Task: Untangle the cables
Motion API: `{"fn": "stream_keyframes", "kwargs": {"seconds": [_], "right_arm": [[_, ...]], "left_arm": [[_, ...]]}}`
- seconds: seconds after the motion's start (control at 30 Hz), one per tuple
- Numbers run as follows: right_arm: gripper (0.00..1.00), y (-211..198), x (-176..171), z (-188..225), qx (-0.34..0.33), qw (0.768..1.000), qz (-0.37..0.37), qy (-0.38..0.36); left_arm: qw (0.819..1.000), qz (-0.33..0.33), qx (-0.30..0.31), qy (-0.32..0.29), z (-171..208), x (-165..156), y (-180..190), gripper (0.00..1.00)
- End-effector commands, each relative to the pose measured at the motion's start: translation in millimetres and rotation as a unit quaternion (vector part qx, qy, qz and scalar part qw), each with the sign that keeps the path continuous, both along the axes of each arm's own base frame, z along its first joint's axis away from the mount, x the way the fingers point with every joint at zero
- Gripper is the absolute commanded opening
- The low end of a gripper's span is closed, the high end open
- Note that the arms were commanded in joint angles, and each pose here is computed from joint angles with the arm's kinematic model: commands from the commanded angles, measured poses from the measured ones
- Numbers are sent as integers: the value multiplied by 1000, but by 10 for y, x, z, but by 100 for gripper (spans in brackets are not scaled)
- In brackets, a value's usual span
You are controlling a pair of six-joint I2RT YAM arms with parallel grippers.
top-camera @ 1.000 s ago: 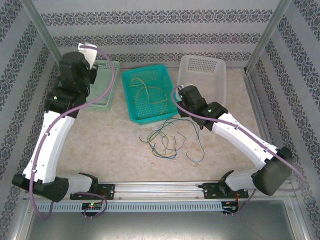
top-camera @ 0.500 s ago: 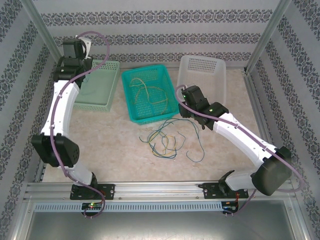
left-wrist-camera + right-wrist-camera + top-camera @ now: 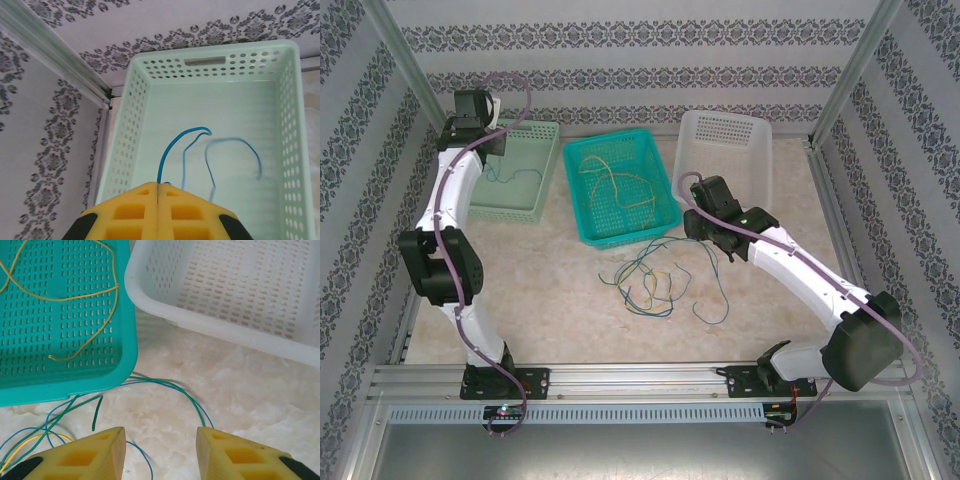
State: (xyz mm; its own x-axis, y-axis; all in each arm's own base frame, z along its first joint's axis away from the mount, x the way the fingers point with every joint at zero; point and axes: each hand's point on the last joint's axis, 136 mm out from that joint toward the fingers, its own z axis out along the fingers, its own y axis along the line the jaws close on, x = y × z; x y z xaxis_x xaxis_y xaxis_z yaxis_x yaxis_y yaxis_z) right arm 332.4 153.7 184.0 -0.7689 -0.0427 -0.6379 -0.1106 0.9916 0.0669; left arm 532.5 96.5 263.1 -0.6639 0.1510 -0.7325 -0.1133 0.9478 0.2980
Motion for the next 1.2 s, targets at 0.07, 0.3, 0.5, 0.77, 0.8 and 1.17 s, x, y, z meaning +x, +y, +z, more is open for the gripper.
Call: {"fn": "stream_keyframes", "kwargs": {"seconds": [0.07, 0.3, 0.5, 0.77, 0.8, 1.17], "right_arm": [[45, -4, 27, -89, 9, 1000, -9, 19], [49, -123, -85, -276, -1, 998, -19, 52], [51, -445, -424, -746, -2, 988, -82, 133], [58, -807, -890, -1275, -19, 966, -148, 213], [57, -784, -915, -1343, -7, 964, -147, 223], [44, -723, -1020, -1714, -20, 951, -121, 284]], "left_arm": [[997, -13, -72, 21, -265, 103, -120, 30], [985, 19, -148, 90, -795, -72, -247, 81], [975, 58, -200, 71, -802, -289, -331, 100], [969, 89, -231, 27, -584, -512, -386, 100], [965, 88, -244, 30, -612, -526, -424, 100], [937, 71, -343, 18, -647, -631, -717, 100]]}}
